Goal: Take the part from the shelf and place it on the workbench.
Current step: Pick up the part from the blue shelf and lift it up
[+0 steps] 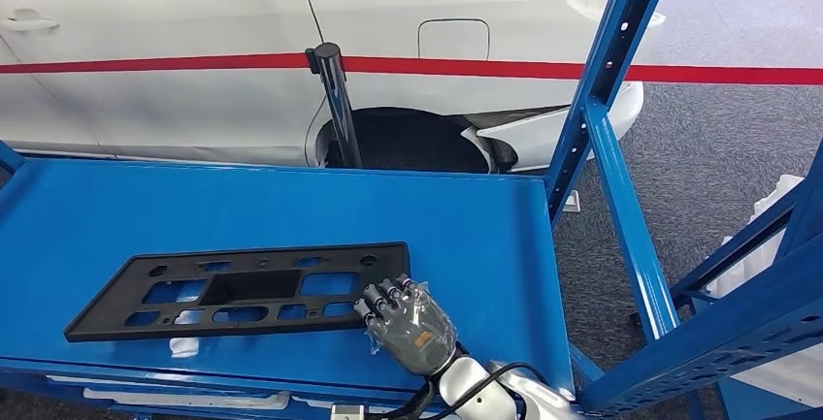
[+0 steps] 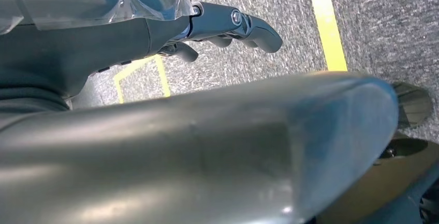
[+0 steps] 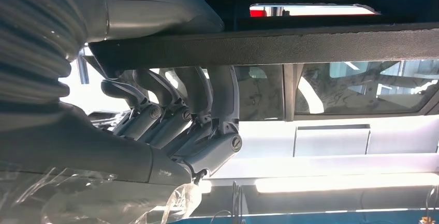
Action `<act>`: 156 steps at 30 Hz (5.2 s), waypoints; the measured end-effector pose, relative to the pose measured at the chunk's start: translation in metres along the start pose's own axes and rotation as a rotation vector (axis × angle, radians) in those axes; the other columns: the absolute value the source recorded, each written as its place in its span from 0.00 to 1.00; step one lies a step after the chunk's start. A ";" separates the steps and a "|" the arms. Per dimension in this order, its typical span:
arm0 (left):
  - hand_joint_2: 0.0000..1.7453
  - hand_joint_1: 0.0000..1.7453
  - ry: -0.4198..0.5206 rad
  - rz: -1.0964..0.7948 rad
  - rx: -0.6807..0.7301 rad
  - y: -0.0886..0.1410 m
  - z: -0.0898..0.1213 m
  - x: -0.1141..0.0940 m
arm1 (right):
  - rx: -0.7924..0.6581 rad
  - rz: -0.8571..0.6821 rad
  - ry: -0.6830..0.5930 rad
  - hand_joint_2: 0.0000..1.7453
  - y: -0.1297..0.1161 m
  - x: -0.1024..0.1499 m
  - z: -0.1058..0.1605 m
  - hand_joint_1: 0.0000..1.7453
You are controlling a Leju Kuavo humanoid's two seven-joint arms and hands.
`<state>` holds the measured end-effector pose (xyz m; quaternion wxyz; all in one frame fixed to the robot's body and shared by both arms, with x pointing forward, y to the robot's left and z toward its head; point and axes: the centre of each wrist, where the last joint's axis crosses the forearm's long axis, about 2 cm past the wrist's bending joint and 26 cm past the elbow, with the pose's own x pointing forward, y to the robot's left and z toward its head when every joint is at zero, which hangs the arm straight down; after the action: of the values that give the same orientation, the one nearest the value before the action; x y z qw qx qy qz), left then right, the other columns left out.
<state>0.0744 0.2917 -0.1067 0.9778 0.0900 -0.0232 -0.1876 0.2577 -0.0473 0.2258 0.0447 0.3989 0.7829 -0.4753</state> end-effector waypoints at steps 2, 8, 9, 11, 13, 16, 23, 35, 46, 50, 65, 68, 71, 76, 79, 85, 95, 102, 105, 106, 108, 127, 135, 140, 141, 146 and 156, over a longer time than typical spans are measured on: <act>0.00 0.00 0.000 0.000 0.000 0.000 0.000 0.000 | 0.000 0.000 0.001 1.00 0.000 0.000 0.000 1.00; 0.00 0.00 -0.012 0.012 -0.007 0.000 0.000 0.000 | 0.044 0.035 0.155 1.00 0.004 -0.006 0.001 1.00; 0.00 0.00 -0.014 0.013 -0.008 0.000 0.000 0.000 | 0.051 0.044 0.179 1.00 0.005 -0.008 0.002 1.00; 0.00 0.00 -0.016 0.011 -0.009 0.000 0.000 0.000 | 0.066 0.060 0.211 1.00 0.008 -0.012 0.005 1.00; 0.00 0.00 -0.020 0.009 -0.009 0.000 0.000 0.000 | 0.079 0.071 0.242 1.00 0.011 -0.015 0.008 1.00; 0.00 0.00 -0.025 0.007 -0.009 0.000 0.000 0.000 | 0.090 0.085 0.270 1.00 0.013 -0.019 0.010 1.00; 0.00 0.00 -0.029 0.008 -0.009 0.000 0.000 0.000 | 0.106 0.102 0.304 1.00 0.015 -0.023 0.011 1.00; 0.00 0.00 -0.008 -0.018 -0.018 -0.001 0.000 0.000 | 0.002 0.050 0.209 0.00 0.017 -0.028 0.017 0.00; 0.00 0.00 -0.009 -0.026 -0.016 0.000 0.000 0.000 | -0.031 0.030 0.178 0.00 0.014 -0.019 0.013 0.00; 0.00 0.00 -0.010 -0.030 -0.016 -0.001 0.000 0.000 | -0.032 0.029 0.174 0.00 0.014 -0.018 0.013 0.00; 0.00 0.00 0.008 -0.033 -0.016 -0.001 0.000 -0.001 | -0.050 0.024 0.135 0.00 0.012 -0.014 0.009 0.00; 0.00 0.00 0.020 -0.030 -0.018 -0.001 0.000 -0.001 | -0.061 0.014 0.114 0.00 0.009 -0.007 0.004 0.00; 0.00 0.00 0.024 -0.018 -0.021 -0.001 0.000 -0.001 | -0.074 -0.004 0.087 0.00 0.006 0.002 0.000 0.00; 0.00 0.00 0.021 -0.007 -0.019 -0.001 0.000 -0.001 | -0.080 -0.041 0.047 1.00 0.003 0.015 -0.003 0.00; 0.00 0.00 0.016 -0.006 -0.008 0.000 0.000 -0.001 | -0.073 -0.061 0.031 1.00 0.002 0.021 -0.003 0.00; 0.00 0.00 0.000 -0.008 0.016 0.000 0.000 -0.001 | -0.053 -0.081 0.009 1.00 0.002 0.027 -0.003 0.00; 0.00 0.00 0.003 -0.002 0.035 0.002 0.000 -0.001 | -0.003 -0.073 0.002 1.00 0.003 0.026 -0.004 1.00; 0.00 0.00 0.002 0.017 0.057 0.005 -0.001 -0.002 | 0.062 -0.087 0.026 1.00 0.004 0.025 -0.004 1.00; 0.00 0.00 0.001 0.022 0.059 0.005 -0.001 -0.003 | 0.061 -0.088 0.042 1.00 0.004 0.023 -0.005 1.00; 0.00 0.00 0.002 0.024 0.059 0.006 -0.001 -0.003 | 0.060 -0.088 0.047 1.00 0.004 0.022 -0.005 1.00; 0.00 0.00 0.004 0.027 0.060 0.006 -0.001 -0.003 | 0.058 -0.089 0.055 1.00 0.004 0.021 -0.006 1.00; 0.00 0.00 -0.008 0.031 0.058 0.007 -0.001 -0.004 | 0.003 -0.215 0.177 1.00 0.002 0.014 -0.005 1.00; 0.00 0.00 -0.044 0.032 0.053 0.007 -0.001 -0.005 | -0.063 -0.400 0.271 1.00 -0.006 0.002 -0.010 1.00; 0.00 0.00 -0.049 0.031 0.051 0.007 -0.001 -0.005 | -0.094 -0.434 0.292 1.00 -0.011 -0.003 -0.012 1.00; 0.00 0.00 -0.049 0.031 0.051 0.007 -0.001 -0.005 | -0.099 -0.439 0.293 1.00 -0.012 -0.003 -0.013 1.00; 0.00 0.00 -0.071 0.026 0.048 0.006 -0.001 -0.005 | -0.229 -0.525 0.302 1.00 -0.021 -0.003 -0.011 1.00; 0.00 0.00 -0.081 0.016 0.051 0.005 -0.001 -0.005 | -0.360 -0.498 0.267 1.00 -0.043 0.000 -0.007 1.00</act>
<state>0.0721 0.2982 -0.1069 0.9750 0.1070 -0.0682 -0.1826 0.2313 -0.0516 0.2597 -0.1059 0.2399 0.9267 -0.2691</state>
